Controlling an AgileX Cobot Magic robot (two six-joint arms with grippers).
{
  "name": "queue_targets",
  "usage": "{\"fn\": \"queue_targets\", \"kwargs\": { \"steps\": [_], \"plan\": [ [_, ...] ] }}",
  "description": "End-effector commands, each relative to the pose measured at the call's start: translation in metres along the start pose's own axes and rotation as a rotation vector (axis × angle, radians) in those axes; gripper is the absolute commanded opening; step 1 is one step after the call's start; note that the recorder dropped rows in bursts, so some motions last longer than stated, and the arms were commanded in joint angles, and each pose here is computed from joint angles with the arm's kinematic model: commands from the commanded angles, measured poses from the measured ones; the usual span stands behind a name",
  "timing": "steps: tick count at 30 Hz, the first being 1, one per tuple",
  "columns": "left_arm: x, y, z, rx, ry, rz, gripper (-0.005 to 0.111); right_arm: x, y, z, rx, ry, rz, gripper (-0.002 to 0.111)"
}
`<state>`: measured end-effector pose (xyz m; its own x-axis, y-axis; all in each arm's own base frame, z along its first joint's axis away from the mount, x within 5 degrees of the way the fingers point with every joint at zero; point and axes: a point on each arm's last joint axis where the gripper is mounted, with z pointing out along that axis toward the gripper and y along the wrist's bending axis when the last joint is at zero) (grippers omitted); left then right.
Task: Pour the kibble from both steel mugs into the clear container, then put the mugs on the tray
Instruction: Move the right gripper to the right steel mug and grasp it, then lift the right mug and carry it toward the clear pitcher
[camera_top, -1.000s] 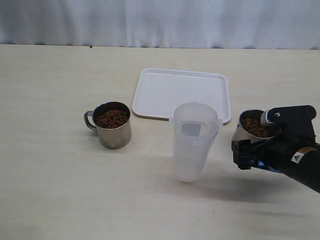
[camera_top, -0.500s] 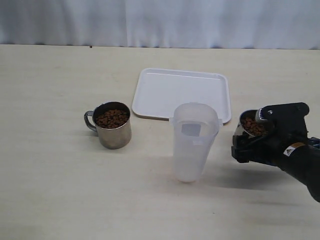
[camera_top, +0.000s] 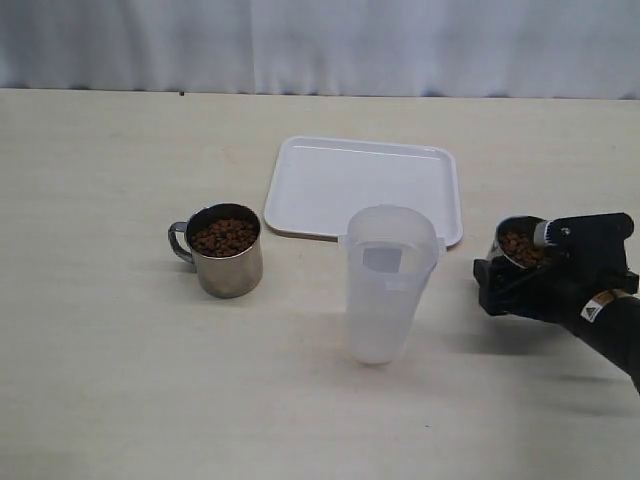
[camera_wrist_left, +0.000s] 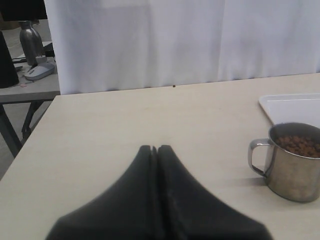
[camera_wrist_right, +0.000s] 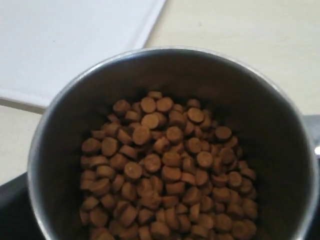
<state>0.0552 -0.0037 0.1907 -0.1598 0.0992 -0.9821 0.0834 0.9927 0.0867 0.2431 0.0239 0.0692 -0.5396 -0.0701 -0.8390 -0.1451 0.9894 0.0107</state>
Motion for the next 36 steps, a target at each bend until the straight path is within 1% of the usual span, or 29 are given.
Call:
{"fn": "queue_targets", "kwargs": {
  "steps": [1, 4, 7, 9, 10, 12, 13, 14, 15, 18, 19, 21, 23, 25, 28, 30, 32, 34, 36],
  "plan": [
    [-0.001, 0.0, 0.0, -0.003, -0.014, 0.002, 0.0, 0.002, -0.001, 0.004, -0.003, -0.064, -0.022, 0.11],
    [-0.001, 0.0, 0.0, -0.003, -0.014, 0.002, 0.0, 0.0, -0.001, 0.007, -0.003, -0.074, -0.023, 0.11],
    [-0.001, 0.0, 0.0, -0.003, -0.014, 0.002, 0.0, 0.001, 0.0, 0.008, -0.017, -0.044, -0.03, 0.109],
    [-0.001, 0.0, 0.0, -0.003, -0.014, 0.002, 0.0, 0.002, 0.003, 0.01, -0.046, -0.027, -0.05, 0.104],
    [-0.001, 0.0, 0.0, -0.003, -0.014, 0.002, 0.0, 0.002, 0.004, 0.01, -0.056, -0.02, -0.057, 0.098],
    [-0.001, 0.0, 0.0, -0.003, -0.014, 0.002, 0.0, 0.003, 0.003, 0.011, -0.052, -0.01, -0.056, 0.081],
    [-0.001, 0.0, 0.0, -0.003, -0.014, 0.002, 0.0, 0.004, -0.001, 0.011, -0.003, 0.002, -0.025, 0.059],
    [-0.001, 0.0, 0.0, -0.003, -0.014, 0.002, 0.0, 0.004, -0.004, 0.011, 0.024, 0.006, -0.008, 0.049],
    [-0.001, 0.0, 0.0, -0.003, -0.014, 0.002, 0.0, 0.004, -0.01, 0.01, 0.09, 0.006, 0.034, 0.031],
    [-0.001, 0.0, 0.0, -0.003, -0.014, 0.002, 0.0, 0.004, -0.015, 0.01, 0.151, 0.006, 0.073, 0.016],
    [-0.001, 0.0, 0.0, -0.003, -0.014, 0.002, 0.0, 0.003, -0.015, 0.009, 0.143, 0.001, 0.068, 0.007],
    [-0.001, 0.0, 0.0, -0.003, -0.014, 0.002, 0.0, -0.003, -0.013, 0.0, 0.126, -0.022, 0.046, 0.005],
    [-0.001, 0.0, 0.0, -0.003, -0.014, 0.002, 0.0, -0.018, -0.011, -0.026, 0.128, -0.094, 0.016, 0.005],
    [-0.001, 0.0, 0.0, -0.003, -0.014, 0.002, 0.0, -0.03, -0.01, -0.047, 0.127, -0.115, 0.07, 0.005],
    [-0.001, 0.0, 0.0, -0.003, -0.014, 0.002, 0.0, -0.041, -0.012, -0.066, 0.151, -0.055, 0.134, 0.005],
    [-0.001, 0.0, 0.0, -0.003, -0.014, 0.002, 0.0, -0.055, -0.009, -0.086, 0.138, -0.054, 0.185, 0.005],
    [-0.001, 0.0, 0.0, -0.003, -0.014, 0.002, 0.0, -0.06, -0.008, -0.095, 0.125, -0.071, 0.224, 0.005],
    [-0.001, 0.0, 0.0, -0.003, -0.014, 0.002, 0.0, -0.069, -0.007, -0.106, 0.109, -0.131, 0.291, 0.005],
    [-0.001, 0.0, 0.0, -0.003, -0.014, 0.002, 0.0, -0.079, -0.003, -0.119, 0.056, -0.213, 0.325, 0.005]
  ]
}}
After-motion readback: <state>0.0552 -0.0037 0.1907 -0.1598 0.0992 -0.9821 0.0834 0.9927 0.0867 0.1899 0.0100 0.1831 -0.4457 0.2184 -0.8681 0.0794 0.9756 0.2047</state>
